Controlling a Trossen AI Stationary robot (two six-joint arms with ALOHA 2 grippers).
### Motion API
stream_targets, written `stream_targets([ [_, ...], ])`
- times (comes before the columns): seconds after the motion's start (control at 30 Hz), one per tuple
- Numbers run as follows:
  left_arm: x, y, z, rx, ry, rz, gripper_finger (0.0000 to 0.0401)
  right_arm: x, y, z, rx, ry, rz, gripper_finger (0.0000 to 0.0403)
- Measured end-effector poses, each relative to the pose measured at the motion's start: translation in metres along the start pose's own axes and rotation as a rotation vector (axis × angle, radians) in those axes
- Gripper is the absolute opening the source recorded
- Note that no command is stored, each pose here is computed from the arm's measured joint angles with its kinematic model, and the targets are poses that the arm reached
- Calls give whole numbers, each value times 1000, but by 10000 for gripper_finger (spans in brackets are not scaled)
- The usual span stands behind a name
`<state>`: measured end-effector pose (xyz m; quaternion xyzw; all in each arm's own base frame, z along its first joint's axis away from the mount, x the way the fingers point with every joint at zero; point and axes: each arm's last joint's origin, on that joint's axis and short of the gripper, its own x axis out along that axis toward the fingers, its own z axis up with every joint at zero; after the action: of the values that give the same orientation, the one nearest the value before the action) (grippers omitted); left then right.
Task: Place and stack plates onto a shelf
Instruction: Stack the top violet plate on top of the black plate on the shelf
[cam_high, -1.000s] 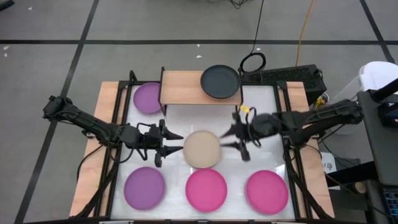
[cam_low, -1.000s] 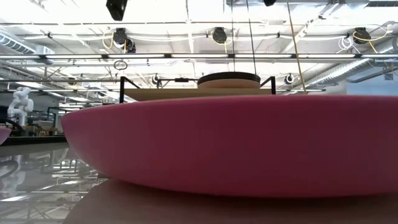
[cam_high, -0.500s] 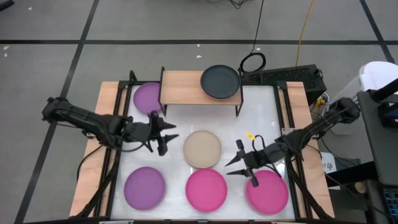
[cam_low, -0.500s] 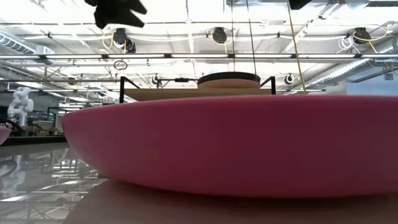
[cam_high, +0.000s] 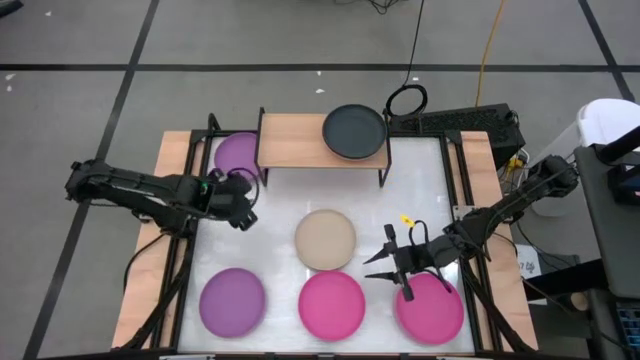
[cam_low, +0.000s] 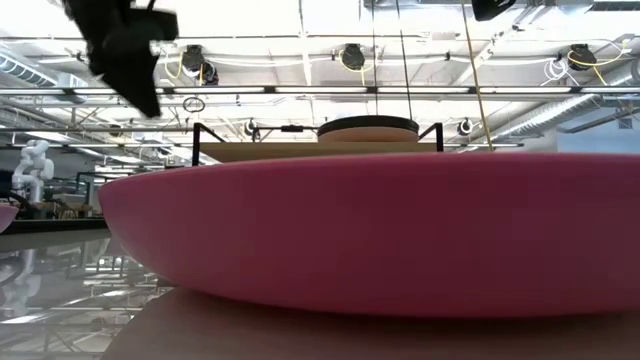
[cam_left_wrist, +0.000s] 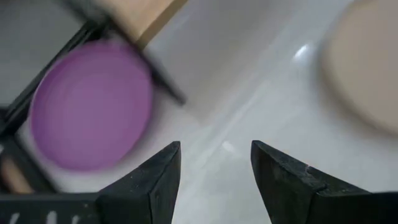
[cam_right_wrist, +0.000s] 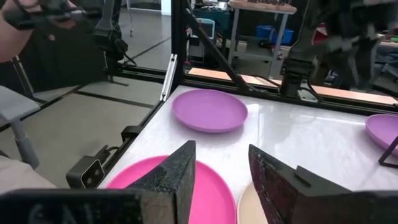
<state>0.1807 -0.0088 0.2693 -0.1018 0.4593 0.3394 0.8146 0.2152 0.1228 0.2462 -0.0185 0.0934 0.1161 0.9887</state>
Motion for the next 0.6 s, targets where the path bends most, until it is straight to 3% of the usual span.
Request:
stream_targets([
  [0.23,41,20,-18,20,118,142,200,0,0,1,-5,-7,0,130],
  [0.6,92,42,-30,63,88,182,200,0,0,1,-13,-7,-1,130],
])
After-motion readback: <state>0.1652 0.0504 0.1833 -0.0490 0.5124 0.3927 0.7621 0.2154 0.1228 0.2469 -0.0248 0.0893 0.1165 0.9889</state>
